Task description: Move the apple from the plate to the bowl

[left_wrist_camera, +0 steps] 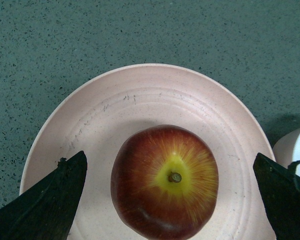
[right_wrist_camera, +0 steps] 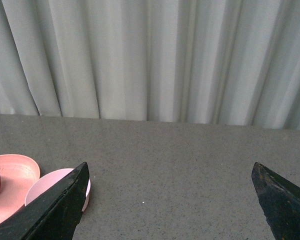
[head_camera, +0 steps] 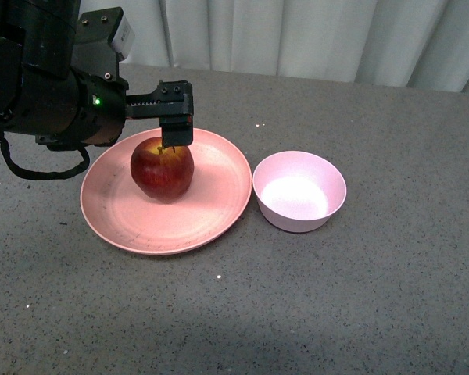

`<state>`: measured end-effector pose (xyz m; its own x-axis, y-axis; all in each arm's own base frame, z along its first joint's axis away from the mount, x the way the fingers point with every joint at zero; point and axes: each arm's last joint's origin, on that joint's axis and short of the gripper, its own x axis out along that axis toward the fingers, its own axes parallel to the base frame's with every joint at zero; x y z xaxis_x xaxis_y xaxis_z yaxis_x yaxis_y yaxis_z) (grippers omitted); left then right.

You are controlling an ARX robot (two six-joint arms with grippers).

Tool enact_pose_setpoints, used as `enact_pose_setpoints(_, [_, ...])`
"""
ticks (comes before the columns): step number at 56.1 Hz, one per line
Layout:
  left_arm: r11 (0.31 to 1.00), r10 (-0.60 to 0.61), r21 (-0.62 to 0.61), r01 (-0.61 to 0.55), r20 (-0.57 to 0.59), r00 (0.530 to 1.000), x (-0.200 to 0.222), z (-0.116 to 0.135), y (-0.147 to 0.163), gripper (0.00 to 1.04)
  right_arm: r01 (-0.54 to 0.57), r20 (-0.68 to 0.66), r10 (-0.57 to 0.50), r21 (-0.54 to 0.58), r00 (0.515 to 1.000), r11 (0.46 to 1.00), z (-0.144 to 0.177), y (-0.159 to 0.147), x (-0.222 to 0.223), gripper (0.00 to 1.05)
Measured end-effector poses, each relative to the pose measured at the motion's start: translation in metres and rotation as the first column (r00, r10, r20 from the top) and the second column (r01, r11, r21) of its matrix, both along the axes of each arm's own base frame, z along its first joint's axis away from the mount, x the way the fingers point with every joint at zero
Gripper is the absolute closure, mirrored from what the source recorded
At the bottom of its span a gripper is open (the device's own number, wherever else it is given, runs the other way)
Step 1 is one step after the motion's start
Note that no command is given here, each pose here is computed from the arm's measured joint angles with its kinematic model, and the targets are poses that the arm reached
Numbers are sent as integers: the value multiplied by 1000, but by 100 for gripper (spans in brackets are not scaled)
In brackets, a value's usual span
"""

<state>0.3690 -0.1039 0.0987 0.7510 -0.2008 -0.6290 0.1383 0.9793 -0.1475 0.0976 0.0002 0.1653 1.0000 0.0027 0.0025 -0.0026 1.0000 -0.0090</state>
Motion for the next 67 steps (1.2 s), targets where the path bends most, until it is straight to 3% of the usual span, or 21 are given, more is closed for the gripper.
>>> enact_pose_setpoints(12, [1000,5,22,-4,-49,999,2,-17,0,7,0,0,0,0,1000,1000,0,0,0,9])
enact_pose_setpoints(34, [1000,-14,15,15,-84,996,1,-24,-1,7,0,0,0,0,1000,1000,0,0,0,9])
enact_pose_setpoints(42, [999,-27,21,29,-92,995,0,-28,-3,31,0,0,0,0,1000,1000,0,0,0,9])
enact_pose_setpoints(57, [997,-72,-6,71,-78,994,-3,-20,-14,34,0,0,0,0,1000,1000,0,0,0,9])
enact_pose_setpoints(67, [989,-141,-51,141,-8,990,-9,2,-38,34,0,0,0,0,1000,1000,0,0,0,9])
